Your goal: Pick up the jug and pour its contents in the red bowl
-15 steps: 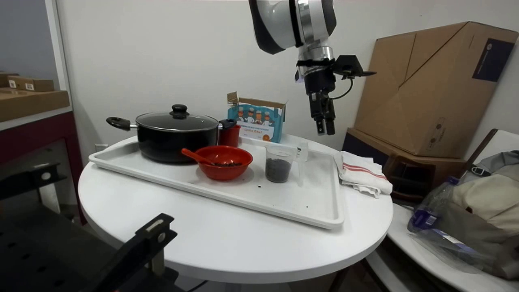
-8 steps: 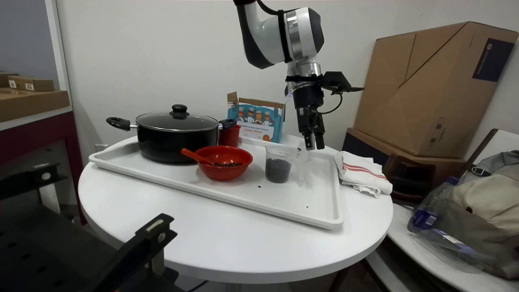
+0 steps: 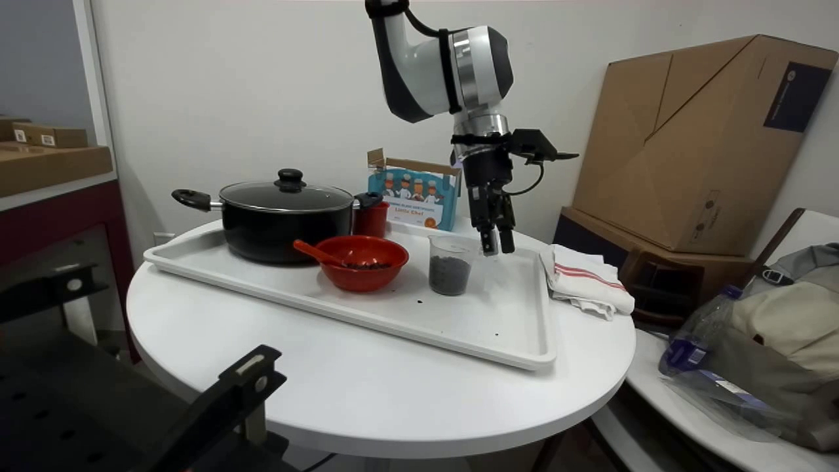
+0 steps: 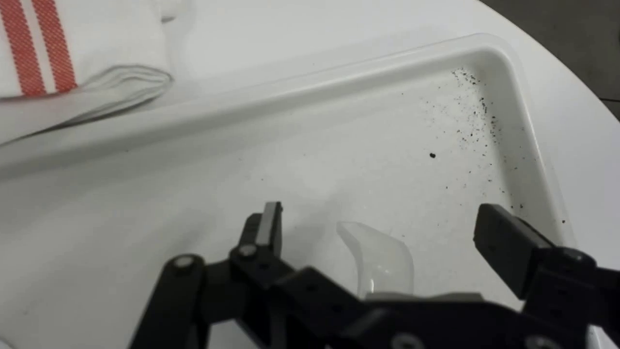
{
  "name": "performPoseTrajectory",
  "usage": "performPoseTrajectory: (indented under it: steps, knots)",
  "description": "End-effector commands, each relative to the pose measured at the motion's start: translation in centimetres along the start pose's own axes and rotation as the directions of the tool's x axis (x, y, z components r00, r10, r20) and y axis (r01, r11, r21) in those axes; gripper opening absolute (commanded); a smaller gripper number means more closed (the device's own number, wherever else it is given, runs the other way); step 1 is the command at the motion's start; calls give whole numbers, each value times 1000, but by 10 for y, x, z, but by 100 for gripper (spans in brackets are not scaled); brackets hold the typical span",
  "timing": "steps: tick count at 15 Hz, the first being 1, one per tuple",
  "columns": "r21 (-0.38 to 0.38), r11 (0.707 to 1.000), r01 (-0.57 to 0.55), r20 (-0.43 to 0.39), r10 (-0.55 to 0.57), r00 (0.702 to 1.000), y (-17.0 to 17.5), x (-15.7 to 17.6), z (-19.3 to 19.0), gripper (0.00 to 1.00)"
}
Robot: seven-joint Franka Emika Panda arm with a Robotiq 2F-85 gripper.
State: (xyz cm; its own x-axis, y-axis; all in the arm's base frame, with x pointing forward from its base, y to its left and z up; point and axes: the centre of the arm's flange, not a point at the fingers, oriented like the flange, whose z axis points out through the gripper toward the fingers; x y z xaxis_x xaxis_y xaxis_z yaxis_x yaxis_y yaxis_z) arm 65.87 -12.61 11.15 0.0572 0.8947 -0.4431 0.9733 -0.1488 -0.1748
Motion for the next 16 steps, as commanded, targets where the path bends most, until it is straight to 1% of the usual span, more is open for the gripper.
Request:
performPoseTrajectory:
  steps: [1,7,11,14,16]
  knots:
    - [-47,999,-18,-13,17,1000,-11,-4,10,100]
    - [-125,992,-27,-68,18,998,-23,-3,25,100]
    - [-163,986,-42,-105,25,994,-33,4,25,100]
    - [-169,984,-60,-140,37,990,-38,4,21,100]
    - [-145,987,-70,-168,45,985,-41,-1,17,100]
